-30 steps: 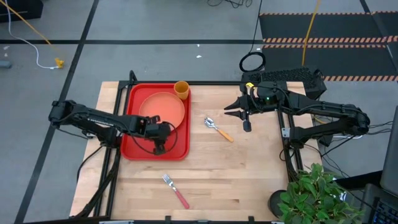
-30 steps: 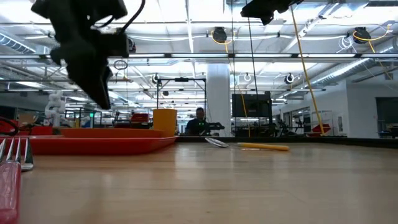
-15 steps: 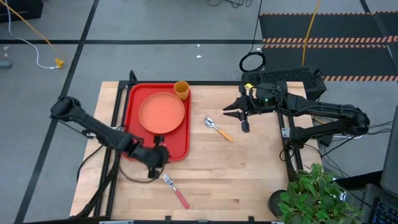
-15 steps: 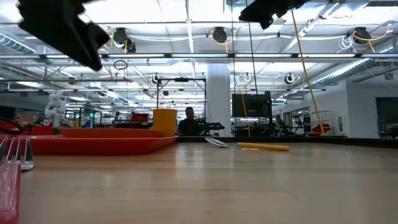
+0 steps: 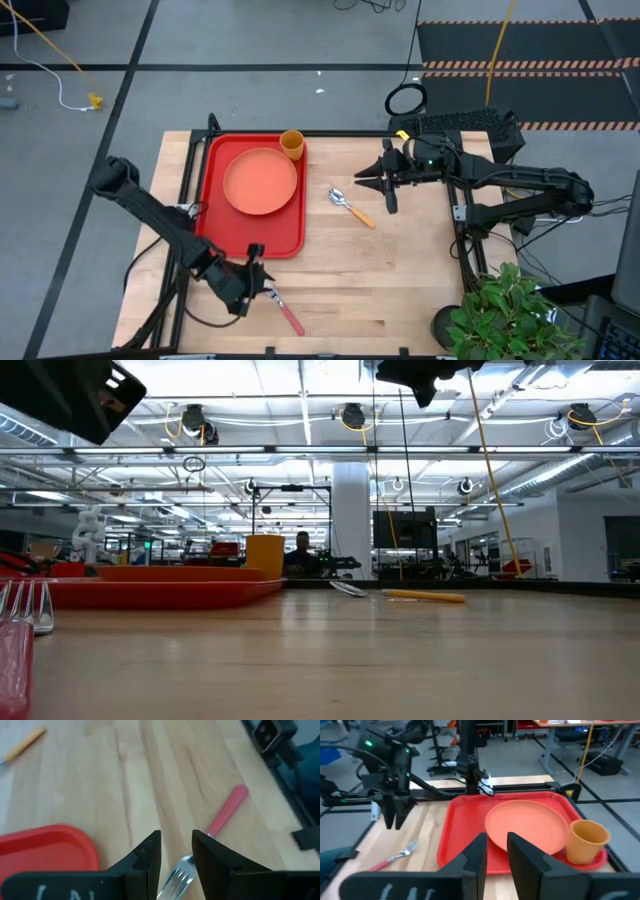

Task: Pick and place plate/cup/fork/spoon on tray
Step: Put the pink fork on the red serving tray at the bottom of the orange plate

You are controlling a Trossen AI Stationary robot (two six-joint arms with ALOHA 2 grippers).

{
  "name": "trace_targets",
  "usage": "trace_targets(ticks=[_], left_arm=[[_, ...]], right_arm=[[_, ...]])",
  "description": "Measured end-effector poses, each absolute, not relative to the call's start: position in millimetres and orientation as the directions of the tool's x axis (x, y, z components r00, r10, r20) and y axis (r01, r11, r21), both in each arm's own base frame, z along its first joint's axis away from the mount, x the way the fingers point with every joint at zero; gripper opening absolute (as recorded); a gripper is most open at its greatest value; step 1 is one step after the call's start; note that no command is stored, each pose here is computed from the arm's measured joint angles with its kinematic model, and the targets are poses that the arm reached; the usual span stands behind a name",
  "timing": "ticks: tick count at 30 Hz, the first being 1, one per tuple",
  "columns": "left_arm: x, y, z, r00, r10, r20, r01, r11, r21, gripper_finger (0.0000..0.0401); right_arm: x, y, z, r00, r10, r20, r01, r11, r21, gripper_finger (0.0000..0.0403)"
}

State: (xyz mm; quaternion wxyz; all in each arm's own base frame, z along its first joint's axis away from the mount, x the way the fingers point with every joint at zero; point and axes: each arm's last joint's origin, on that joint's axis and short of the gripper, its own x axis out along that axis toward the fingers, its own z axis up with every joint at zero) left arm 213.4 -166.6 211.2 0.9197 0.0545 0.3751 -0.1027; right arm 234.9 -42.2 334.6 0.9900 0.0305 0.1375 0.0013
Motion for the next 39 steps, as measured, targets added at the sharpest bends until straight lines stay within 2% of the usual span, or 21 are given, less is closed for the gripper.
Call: trace_targets(ticks=[8,18,29,39], left_arm=[[223.4,-195.8,204.9,0.670,-0.166,-0.724,0.285,0.957,0.044,0.0113],[248.0,-230.0,193.5,0.584,-0.104,-0.805,0.372,0.916,0.152,0.0113],[254.2,-236.8,187.2,0.497,-0.054,-0.866,0.439,0.876,0.198,0.0116],[254.9,-232.5,185.3,0.486,-0.031,-0.873,0.463,0.857,0.227,0.0204]], right_arm=[[238.8,-33.5,338.0,0.972,0.046,-0.231,-0.034,0.998,0.058,0.0066],[242.2,-33.5,333.2,0.965,0.048,-0.258,-0.032,0.997,0.067,0.0066],[248.8,-34.4,326.3,0.957,0.051,-0.287,-0.023,0.995,0.099,0.0066],[255.2,-35.4,320.2,0.950,0.052,-0.308,-0.021,0.994,0.104,0.0066]])
